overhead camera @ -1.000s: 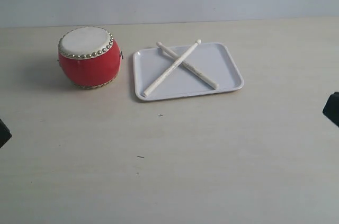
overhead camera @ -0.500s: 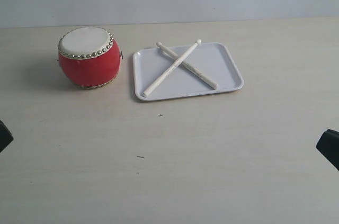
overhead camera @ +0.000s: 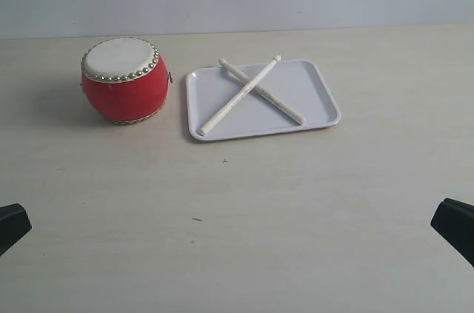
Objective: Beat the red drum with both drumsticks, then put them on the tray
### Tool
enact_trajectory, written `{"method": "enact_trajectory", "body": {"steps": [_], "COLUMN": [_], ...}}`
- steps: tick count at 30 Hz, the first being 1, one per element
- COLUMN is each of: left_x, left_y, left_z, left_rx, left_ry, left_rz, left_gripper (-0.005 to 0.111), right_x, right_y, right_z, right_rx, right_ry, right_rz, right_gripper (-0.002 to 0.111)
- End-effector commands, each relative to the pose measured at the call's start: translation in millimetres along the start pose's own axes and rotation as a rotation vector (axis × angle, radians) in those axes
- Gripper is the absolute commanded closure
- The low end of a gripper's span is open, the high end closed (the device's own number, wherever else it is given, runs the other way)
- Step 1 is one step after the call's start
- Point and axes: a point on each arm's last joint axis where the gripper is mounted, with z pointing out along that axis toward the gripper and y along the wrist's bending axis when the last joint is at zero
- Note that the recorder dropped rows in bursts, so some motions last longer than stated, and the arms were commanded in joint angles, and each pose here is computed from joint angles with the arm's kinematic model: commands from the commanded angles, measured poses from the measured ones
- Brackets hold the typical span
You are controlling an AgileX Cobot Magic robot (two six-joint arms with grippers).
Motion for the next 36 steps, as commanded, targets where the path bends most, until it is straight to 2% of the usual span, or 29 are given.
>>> {"method": "enact_trajectory", "body": {"steps": [1, 25, 31, 36], "left_x": [0.9, 1.0, 1.1, 6.6], "left_y": [-0.1, -0.6, -1.1, -0.8], "left_z": [-0.2, -0.3, -0.3, -0.5], "left_rx": [0.003, 0.008, 0.014, 0.017], "left_ry": [0.005, 0.006, 0.005, 0.066], "left_rz": [-0.005, 0.009, 0.158, 0.203], "left_gripper": [0.107, 0.107, 0.107, 0.107], "right_x": [1.8, 1.8, 1.8, 1.8], "right_y": [0.0, 0.0, 0.0, 0.0], "right_z": [-0.1, -0.1, -0.1, -0.1], "right_rx": [-0.004, -0.004, -0.004, -0.004], "right_ry": [0.006, 0.006, 0.006, 0.006], "right_rz": [-0.012, -0.012, -0.012, -0.012], "right_gripper": [0.108, 0.108, 0.108, 0.108]}}
